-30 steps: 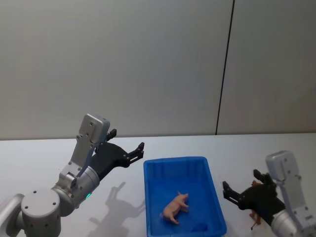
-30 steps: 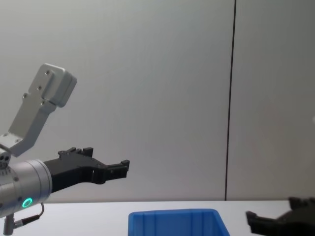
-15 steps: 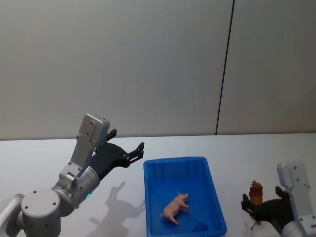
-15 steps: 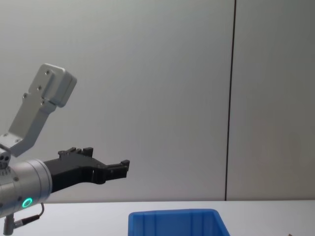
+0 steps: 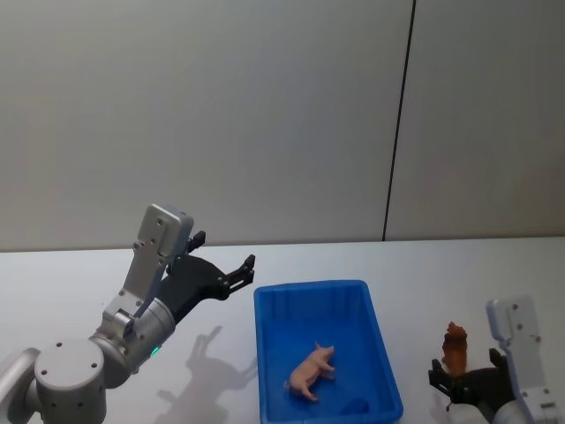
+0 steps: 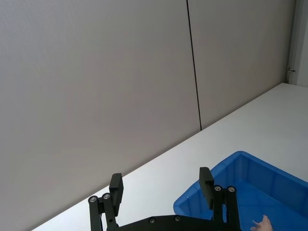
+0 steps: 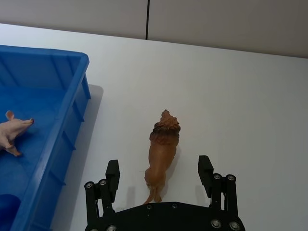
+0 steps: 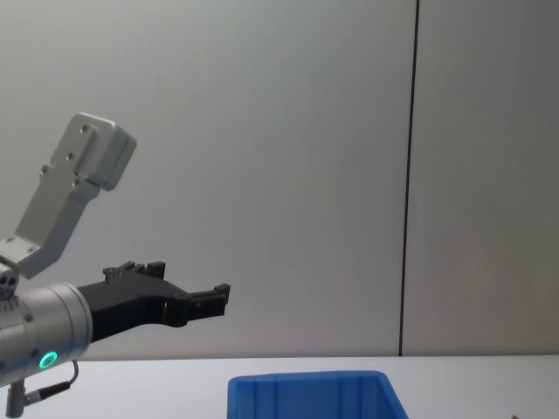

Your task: Pick up the two dolls from the table and place them into the box.

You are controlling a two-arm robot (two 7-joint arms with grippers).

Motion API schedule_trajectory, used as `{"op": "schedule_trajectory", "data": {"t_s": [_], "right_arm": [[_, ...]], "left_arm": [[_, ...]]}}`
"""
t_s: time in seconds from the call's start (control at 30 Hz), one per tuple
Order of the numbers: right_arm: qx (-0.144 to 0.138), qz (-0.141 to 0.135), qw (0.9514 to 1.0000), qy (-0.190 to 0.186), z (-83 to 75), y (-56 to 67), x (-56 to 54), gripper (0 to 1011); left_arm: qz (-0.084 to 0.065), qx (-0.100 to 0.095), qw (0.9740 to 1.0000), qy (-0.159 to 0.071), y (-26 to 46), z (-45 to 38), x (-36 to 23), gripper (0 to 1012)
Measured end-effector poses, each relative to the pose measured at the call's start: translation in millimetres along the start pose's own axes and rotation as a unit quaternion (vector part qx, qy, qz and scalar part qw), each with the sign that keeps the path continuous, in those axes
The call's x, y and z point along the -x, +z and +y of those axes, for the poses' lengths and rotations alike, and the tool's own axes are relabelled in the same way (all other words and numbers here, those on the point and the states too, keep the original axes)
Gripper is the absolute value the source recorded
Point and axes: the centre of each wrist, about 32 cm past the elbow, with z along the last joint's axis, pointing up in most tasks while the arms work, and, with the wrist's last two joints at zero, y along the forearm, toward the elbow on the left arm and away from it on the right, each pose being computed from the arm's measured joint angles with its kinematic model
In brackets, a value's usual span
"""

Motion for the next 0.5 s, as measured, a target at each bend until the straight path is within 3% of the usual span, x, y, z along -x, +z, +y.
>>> {"op": "schedule_trajectory", "data": {"t_s": [0.5], "right_arm": [[0.013,0.005,0.9998,-0.011,23.2,-3.0,4.2,1001]], "left_arm": [[0.000,0.000,1.0000,0.000,0.0,0.0,0.0,1001]]}}
